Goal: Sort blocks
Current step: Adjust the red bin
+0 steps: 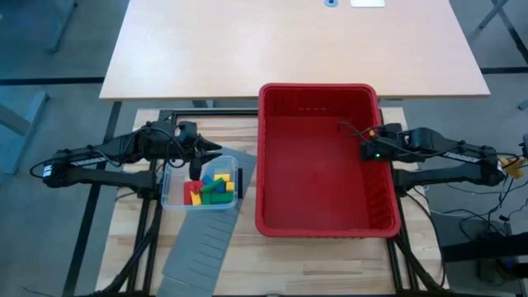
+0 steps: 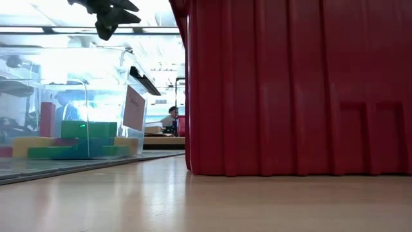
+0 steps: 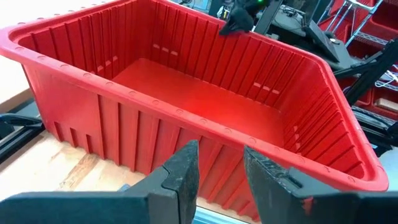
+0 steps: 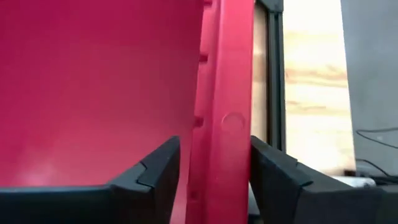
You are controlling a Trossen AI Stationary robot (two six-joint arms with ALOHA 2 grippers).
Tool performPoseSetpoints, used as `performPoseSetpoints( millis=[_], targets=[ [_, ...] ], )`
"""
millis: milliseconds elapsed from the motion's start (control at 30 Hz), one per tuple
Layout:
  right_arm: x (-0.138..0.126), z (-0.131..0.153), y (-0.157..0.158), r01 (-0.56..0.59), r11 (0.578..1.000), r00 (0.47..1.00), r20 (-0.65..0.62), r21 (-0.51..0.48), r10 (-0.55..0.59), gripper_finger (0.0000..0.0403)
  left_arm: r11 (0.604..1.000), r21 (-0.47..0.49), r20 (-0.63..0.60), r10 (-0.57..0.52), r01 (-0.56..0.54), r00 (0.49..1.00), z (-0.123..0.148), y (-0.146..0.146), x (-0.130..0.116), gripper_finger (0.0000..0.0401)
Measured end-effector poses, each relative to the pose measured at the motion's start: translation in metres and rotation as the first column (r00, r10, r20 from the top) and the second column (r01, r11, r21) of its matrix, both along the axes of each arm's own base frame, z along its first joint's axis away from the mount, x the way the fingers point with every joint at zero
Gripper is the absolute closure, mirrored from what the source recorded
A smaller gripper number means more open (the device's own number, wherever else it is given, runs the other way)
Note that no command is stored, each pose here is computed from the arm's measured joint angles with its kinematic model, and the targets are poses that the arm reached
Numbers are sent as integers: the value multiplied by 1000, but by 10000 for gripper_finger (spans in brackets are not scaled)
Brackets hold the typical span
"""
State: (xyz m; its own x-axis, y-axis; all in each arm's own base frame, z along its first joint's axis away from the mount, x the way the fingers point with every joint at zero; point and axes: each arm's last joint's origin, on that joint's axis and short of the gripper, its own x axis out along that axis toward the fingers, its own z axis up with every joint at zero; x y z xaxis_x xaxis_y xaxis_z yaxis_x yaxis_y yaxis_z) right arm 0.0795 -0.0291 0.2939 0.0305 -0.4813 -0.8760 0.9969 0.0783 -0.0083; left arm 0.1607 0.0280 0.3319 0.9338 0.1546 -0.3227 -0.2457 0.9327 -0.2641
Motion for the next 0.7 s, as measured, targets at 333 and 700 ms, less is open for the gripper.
performPoseSetpoints(
  millis=[333,700],
  targets=[
    [19,-16,-1,-24,993,997,-69,119,33,197,1000,-1,1,0,0,1000,0,0,0,291],
    [66,-13,-7,-123,987,950,298,103,87,325,1000,-3,-17,-2,2,1000,-2,0,-1,298]
  ],
)
